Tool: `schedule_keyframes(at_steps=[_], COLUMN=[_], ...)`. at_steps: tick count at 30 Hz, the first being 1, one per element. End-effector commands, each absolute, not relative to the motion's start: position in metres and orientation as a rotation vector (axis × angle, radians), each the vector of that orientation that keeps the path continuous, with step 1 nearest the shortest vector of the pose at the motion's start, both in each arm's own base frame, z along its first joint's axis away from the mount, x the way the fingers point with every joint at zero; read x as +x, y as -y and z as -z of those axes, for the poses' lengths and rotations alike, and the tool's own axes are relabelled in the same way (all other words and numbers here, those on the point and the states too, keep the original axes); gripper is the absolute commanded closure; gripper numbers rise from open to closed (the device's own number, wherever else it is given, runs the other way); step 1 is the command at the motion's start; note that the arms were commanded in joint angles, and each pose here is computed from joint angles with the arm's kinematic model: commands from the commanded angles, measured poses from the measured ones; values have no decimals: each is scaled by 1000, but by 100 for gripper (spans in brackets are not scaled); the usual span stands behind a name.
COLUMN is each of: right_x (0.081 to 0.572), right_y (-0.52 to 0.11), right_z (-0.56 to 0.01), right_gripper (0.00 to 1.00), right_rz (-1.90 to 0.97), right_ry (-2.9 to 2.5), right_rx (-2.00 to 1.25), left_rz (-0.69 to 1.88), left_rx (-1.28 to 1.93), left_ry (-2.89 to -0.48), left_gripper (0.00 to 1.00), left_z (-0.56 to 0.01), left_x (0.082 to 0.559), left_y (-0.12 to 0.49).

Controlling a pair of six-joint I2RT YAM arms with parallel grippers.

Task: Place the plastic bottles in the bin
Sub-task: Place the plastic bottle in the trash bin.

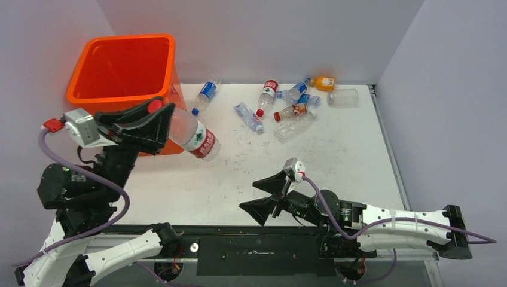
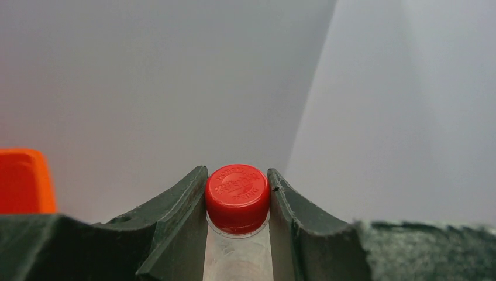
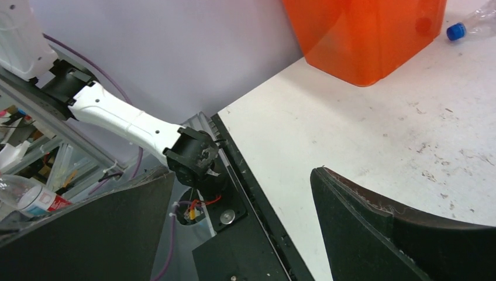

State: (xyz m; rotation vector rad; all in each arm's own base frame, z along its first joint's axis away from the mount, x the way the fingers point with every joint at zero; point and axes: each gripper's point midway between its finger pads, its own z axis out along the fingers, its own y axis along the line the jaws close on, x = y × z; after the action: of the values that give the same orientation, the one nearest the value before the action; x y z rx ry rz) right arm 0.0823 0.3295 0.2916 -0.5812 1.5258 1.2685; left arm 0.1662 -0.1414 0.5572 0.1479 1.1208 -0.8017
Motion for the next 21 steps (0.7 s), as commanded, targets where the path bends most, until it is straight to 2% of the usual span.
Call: schedule_keyframes(at_steps=[1,4,8,13,16,21], right_x=[97,105,115,118,119,119], right_y=[-319,-308,-297,-295,-295,-290], right_z=[-306,-297,-288,-283,-276,-261], right_gripper=[10,10,10,10,10,10], right_rz=[-1234,-1203,-1164,-1128,-1095,-1062], right_ry=[-1510,-1507,-1508,-1536,-1565,-1589], right_rx=[-457,-391,-324,-331,-360,-377], left_rz=[400,191,-21,2,-16,-84], left_rx=[-6,-117,-109,-190,-272,-383], left_ry=[-987,-938,-983,-944,-945,-888], left_gripper=[100,100,100,100,100,100], left_z=[-597,-620,-640,-675,-675,-678], left_x=[178,190,224,277,317,356], left_y=[64,36,50,47,32,7])
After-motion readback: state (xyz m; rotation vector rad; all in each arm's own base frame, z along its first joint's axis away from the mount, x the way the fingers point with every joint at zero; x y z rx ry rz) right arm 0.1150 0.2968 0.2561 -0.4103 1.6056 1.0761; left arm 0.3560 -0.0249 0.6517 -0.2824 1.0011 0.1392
